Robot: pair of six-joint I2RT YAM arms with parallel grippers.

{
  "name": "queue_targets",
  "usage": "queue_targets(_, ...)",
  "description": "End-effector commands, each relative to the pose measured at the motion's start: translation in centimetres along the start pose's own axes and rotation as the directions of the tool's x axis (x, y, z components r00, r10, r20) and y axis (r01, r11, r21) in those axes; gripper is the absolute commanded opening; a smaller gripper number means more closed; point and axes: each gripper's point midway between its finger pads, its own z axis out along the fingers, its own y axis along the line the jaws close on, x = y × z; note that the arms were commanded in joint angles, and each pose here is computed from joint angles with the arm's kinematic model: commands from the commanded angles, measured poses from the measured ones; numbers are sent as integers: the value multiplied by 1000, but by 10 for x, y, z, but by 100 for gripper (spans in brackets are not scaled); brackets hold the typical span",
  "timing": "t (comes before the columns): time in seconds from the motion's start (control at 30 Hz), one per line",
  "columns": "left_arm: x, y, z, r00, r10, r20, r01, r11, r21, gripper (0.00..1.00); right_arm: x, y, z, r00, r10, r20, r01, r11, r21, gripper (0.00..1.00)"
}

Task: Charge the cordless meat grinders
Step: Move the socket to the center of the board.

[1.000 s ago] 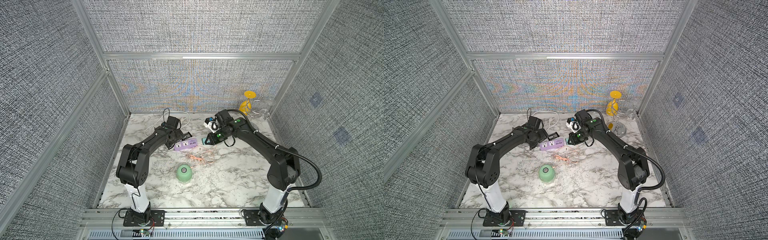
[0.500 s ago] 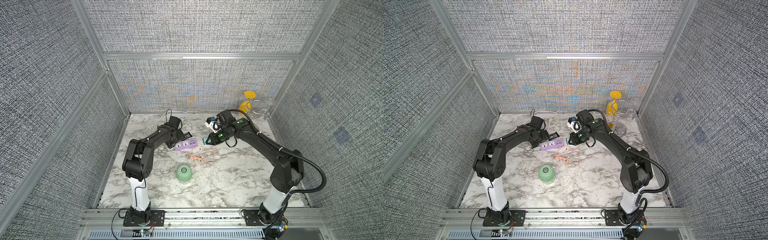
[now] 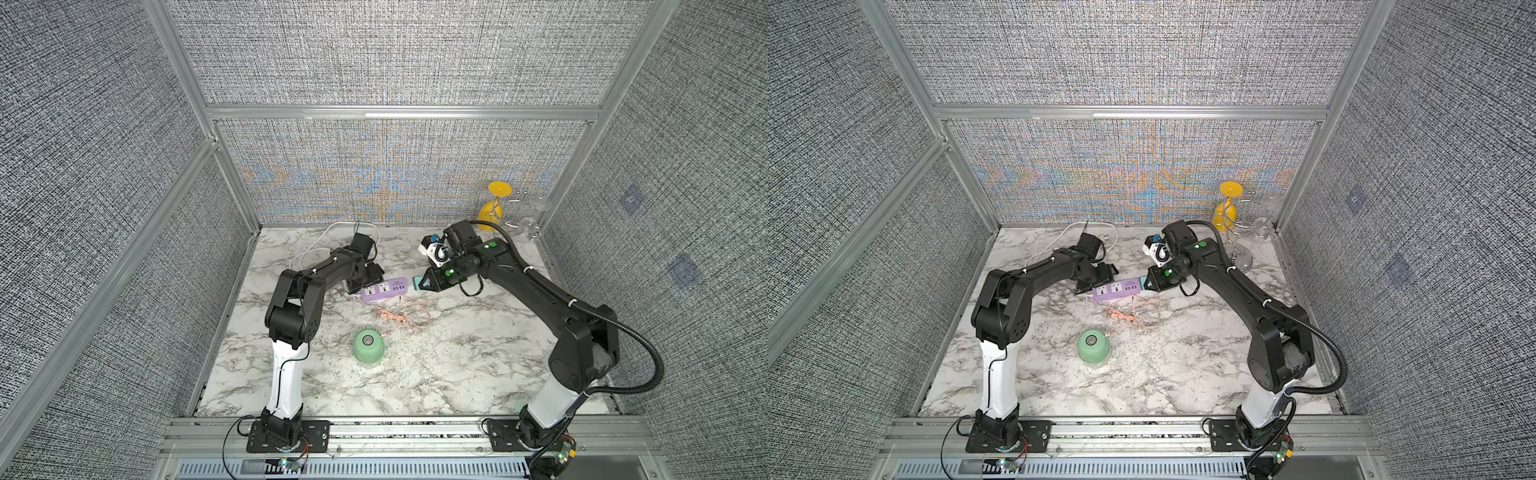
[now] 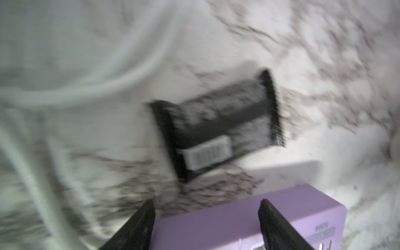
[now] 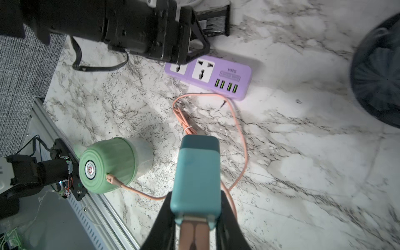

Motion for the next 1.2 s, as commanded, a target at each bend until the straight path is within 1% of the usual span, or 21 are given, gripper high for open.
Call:
queue_targets(0.0,35,-13,0,974,176,-144,-170,984,48,77,-1,-2,-6,1000,-8,18,8,1000,-4,0)
queue_targets(0.1,44,-27,-1,957,234,-169,-222,971,89,76,1,-4,-8,1000,-1,17,1,1000,-6,0)
queue_targets(0.23,52,-50,2,945,274,-177,-249,956,152,76,13,-4,-8,1000,6,-17,-6,1000,-4,0)
queue_targets(0.43,76,-95,6,908,370,-194,-308,907,289,76,40,-10,-8,995,28,-95,-25,999,28,0)
queue_targets(0.6,92,-100,1,885,406,-227,-316,883,347,74,54,-12,-9,993,48,-112,-42,998,47,0)
queue_targets(0.7,105,-99,-5,862,436,-260,-324,867,378,73,56,-12,-11,992,58,-111,-53,997,49,0)
queue_targets(0.8,121,-103,-11,835,466,-294,-314,841,441,73,58,-8,-15,993,59,-105,-54,997,48,0)
queue_targets(0.87,130,-104,-14,825,474,-309,-302,831,467,72,59,-6,-17,993,59,-99,-55,997,46,0)
queue_targets(1.0,139,-109,-20,825,469,-316,-270,818,508,72,61,2,-24,995,47,-89,-45,999,28,0)
queue_targets(1.1,121,-101,-21,858,431,-280,-293,858,422,73,61,11,-25,996,9,-91,-7,1000,19,0)
queue_targets(1.17,93,-93,-26,907,344,-244,-247,902,355,75,60,16,-23,995,-31,-95,33,999,24,0)
